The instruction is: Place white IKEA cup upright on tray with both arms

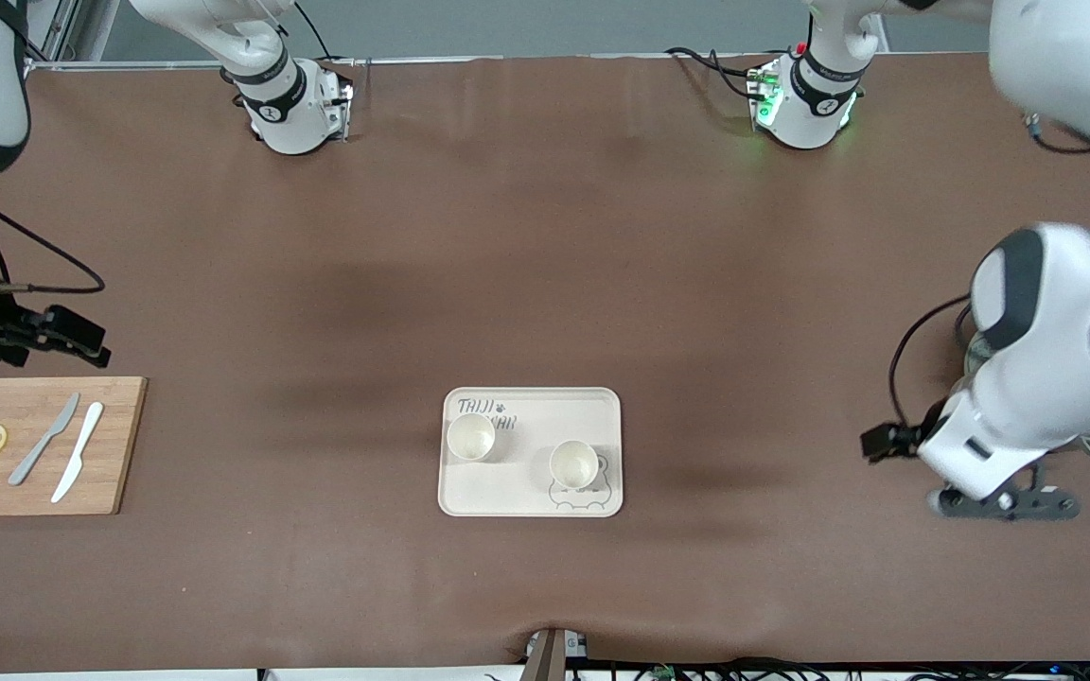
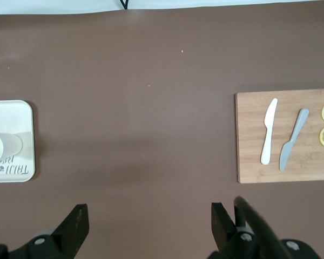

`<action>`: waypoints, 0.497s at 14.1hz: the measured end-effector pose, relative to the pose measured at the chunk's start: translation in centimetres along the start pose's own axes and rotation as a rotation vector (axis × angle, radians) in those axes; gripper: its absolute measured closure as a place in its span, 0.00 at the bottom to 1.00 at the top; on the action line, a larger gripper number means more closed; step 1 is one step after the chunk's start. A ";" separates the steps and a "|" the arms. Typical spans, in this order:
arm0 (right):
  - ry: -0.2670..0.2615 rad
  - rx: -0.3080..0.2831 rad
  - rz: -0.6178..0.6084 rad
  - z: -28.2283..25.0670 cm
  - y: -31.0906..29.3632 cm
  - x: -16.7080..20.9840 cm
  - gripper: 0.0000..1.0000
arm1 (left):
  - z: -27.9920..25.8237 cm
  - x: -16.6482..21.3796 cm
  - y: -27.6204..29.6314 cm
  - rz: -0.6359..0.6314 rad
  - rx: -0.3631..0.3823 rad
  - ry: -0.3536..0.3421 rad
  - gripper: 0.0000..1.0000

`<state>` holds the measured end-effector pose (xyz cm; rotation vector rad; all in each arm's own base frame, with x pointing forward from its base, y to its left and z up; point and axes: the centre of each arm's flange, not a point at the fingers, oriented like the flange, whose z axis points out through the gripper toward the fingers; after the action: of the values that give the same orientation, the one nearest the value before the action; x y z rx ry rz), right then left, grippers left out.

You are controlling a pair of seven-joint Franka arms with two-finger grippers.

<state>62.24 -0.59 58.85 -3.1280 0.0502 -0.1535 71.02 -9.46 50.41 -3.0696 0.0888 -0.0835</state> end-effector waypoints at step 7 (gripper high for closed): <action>-0.003 0.020 -0.015 -2.5 0.7 -5.8 0.00 | -13.7 -8.4 -0.4 0.060 -0.005 -0.072 0.00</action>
<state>56.24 -1.13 60.78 -3.1094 0.0246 -0.1490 61.85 -9.47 63.61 -3.0680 0.1769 0.0304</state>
